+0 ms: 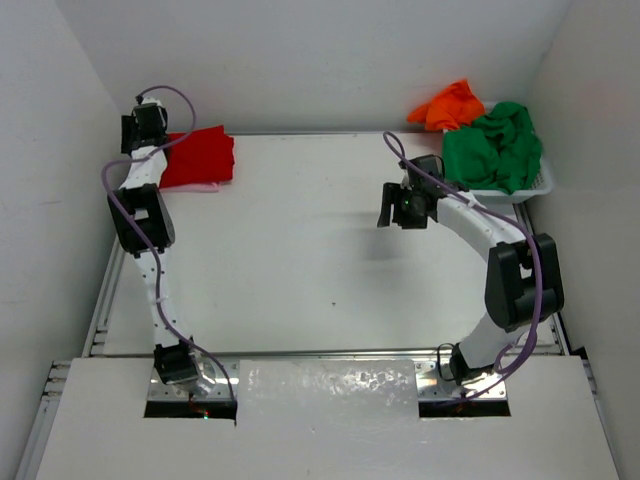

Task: Fold and stack the t-shirts
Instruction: Put the neatly folded tshirt into the corner of the board with the left arm

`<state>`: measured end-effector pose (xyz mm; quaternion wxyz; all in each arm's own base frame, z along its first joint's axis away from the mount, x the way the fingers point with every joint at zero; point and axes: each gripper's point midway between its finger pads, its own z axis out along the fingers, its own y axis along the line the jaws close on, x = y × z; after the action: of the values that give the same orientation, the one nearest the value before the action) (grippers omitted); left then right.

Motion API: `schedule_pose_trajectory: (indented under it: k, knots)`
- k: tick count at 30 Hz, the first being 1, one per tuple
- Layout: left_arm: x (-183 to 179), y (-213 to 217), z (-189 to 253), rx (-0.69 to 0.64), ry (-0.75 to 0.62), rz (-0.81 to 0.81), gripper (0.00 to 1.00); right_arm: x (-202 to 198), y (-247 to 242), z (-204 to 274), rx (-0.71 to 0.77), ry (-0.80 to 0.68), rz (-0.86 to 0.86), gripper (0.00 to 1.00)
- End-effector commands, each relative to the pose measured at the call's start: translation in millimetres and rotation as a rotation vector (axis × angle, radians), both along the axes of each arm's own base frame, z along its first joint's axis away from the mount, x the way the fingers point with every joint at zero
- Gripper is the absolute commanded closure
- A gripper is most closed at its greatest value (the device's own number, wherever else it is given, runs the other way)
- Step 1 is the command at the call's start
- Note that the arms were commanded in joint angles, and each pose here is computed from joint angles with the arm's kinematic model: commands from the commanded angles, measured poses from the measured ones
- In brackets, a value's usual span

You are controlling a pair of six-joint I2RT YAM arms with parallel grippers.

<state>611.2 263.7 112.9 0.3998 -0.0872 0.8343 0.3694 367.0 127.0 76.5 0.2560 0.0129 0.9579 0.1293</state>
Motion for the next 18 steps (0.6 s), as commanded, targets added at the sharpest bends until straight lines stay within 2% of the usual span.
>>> schedule_pose_trajectory:
  k: [1, 8, 10, 13, 18]
  knots:
    - [-9, 30, 35, 0.068, -0.084, 0.098, 0.46, 13, 3, 20, 0.008, -0.048, 0.015, 0.34]
    - [-13, 52, -8, 0.074, -0.009, 0.142, 0.46, 18, 1, 30, -0.002, -0.061, 0.006, 0.34]
    - [-17, 58, -7, 0.091, -0.026, 0.180, 0.47, 18, 0, 31, -0.003, -0.063, 0.003, 0.34]
    - [-19, 61, 25, 0.068, -0.140, 0.229, 0.48, 15, -1, 32, -0.010, -0.060, 0.001, 0.33]
    - [-23, 54, 129, 0.059, -0.355, 0.233, 0.49, 10, -3, 26, -0.014, -0.045, 0.001, 0.34]
